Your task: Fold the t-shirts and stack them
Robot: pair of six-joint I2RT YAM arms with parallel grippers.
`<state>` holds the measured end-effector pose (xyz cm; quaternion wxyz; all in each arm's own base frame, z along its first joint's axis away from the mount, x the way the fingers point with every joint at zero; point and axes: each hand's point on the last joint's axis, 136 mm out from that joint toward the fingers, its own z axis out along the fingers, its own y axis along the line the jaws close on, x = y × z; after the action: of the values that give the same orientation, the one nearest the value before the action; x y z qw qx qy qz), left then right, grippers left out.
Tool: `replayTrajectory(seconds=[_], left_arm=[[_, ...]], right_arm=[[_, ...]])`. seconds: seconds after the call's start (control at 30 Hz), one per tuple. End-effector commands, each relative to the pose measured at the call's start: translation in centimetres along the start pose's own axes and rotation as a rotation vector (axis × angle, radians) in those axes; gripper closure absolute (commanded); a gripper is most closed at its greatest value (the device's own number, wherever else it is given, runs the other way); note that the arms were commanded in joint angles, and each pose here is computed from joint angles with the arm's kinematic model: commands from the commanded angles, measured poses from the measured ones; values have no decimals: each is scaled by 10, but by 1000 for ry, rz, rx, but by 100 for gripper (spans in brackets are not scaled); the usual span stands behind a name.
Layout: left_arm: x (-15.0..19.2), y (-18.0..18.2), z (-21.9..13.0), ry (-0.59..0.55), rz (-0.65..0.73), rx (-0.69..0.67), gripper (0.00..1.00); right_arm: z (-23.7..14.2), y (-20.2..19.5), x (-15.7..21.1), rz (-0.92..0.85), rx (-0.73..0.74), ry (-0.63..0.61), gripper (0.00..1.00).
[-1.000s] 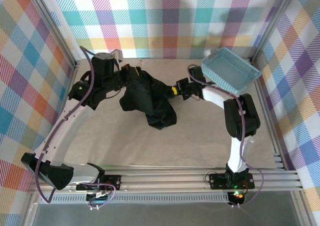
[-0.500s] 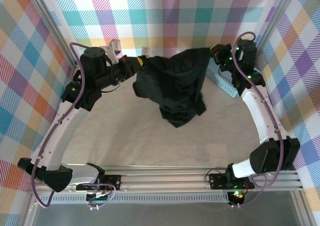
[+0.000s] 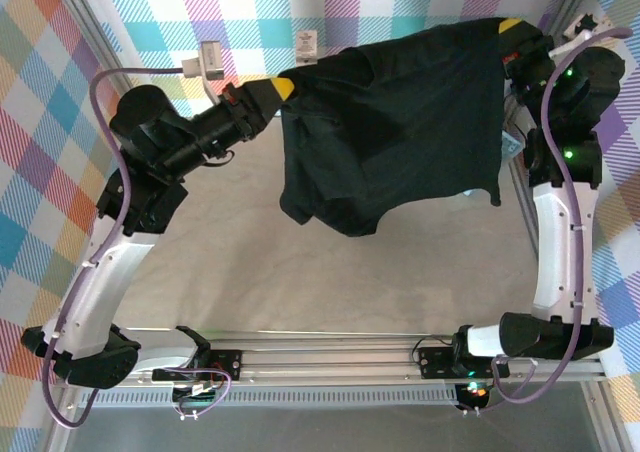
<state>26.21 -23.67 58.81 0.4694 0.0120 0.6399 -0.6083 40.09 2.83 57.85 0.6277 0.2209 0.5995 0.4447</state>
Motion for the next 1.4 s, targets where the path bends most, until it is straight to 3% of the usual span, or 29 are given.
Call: replayTrajectory(seconds=[0.0, 0.17, 0.3, 0.43, 0.47, 0.53, 0.57, 0.63, 0.73, 0.87, 0.97, 1.07, 1.2, 1.37], left_arm=[[-20, 19, -17, -120, -11, -141, 100], [-8, 176, -51, -222, -205, -667, 100], [10, 285, -96, -288, -301, -954, 100], [17, 369, -142, -318, -344, -1175, 100], [19, 386, -147, -307, -360, -1207, 100], [21, 419, -163, -284, -374, -1291, 100], [23, 433, -169, -266, -375, -1329, 93], [26, 451, -189, -242, -365, -1451, 64], [33, 455, -194, -140, -319, -1526, 49], [69, 442, -193, 48, -269, -1584, 44], [111, 437, -180, 204, -270, -1526, 45], [151, 444, -148, 362, -261, -1402, 44], [191, 469, -137, 616, -158, -1460, 42], [218, 484, -137, 695, -217, -1470, 42]], right_arm=[[40, -33, 25, 5, 7, 105, 100], [100, -73, 95, -13, -3, 336, 100], [140, -115, 189, -1, 35, 568, 100], [166, -156, 278, 28, 84, 750, 100], [170, -164, 294, 37, 102, 791, 98], [176, -183, 328, 55, 139, 874, 84], [178, -187, 339, 54, 150, 897, 75], [176, -195, 355, 49, 179, 936, 56], [163, -200, 358, 24, 251, 958, 45], [120, -210, 353, 25, 371, 951, 43], [68, -223, 356, 67, 463, 936, 46], [5, -248, 365, 88, 597, 969, 46], [-64, -284, 375, 81, 767, 1015, 42], [-123, -313, 397, 214, 949, 1067, 41]])
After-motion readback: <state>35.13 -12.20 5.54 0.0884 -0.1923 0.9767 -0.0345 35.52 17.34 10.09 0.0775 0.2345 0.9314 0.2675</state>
